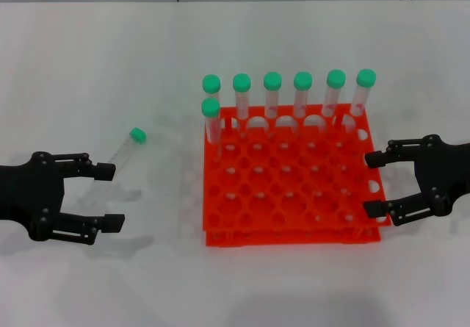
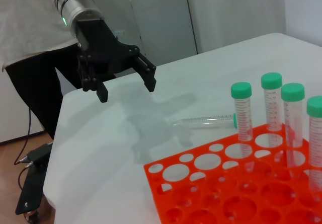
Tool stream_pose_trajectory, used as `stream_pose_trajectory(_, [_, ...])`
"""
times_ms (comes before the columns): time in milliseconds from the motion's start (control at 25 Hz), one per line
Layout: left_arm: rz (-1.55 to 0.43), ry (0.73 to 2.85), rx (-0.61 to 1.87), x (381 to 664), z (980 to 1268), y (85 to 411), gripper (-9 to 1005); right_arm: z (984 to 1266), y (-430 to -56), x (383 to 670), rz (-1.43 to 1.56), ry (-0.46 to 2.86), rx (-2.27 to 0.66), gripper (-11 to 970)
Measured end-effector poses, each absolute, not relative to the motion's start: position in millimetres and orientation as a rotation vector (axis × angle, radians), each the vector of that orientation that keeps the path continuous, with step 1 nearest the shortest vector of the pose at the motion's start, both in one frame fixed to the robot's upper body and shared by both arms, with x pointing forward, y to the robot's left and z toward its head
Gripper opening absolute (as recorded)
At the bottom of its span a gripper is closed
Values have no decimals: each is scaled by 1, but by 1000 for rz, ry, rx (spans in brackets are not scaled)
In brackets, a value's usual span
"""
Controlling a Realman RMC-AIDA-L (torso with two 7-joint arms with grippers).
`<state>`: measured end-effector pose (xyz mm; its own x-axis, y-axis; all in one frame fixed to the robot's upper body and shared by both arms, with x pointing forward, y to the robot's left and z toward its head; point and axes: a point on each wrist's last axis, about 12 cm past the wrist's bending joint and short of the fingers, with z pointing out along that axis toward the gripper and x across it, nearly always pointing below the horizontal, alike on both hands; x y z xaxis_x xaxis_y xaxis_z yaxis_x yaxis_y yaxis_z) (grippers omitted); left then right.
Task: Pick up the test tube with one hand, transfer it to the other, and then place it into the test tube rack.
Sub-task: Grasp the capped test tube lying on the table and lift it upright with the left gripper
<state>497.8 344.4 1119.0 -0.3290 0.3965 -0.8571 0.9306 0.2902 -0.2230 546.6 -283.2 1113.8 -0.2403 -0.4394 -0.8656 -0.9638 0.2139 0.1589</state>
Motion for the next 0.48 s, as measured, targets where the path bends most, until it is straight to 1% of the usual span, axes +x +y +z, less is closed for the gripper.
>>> stream_pose_trajectory(480, [-980, 1863, 1184, 499, 1120, 344, 861, 1113, -284, 546, 959, 1797, -1305, 869])
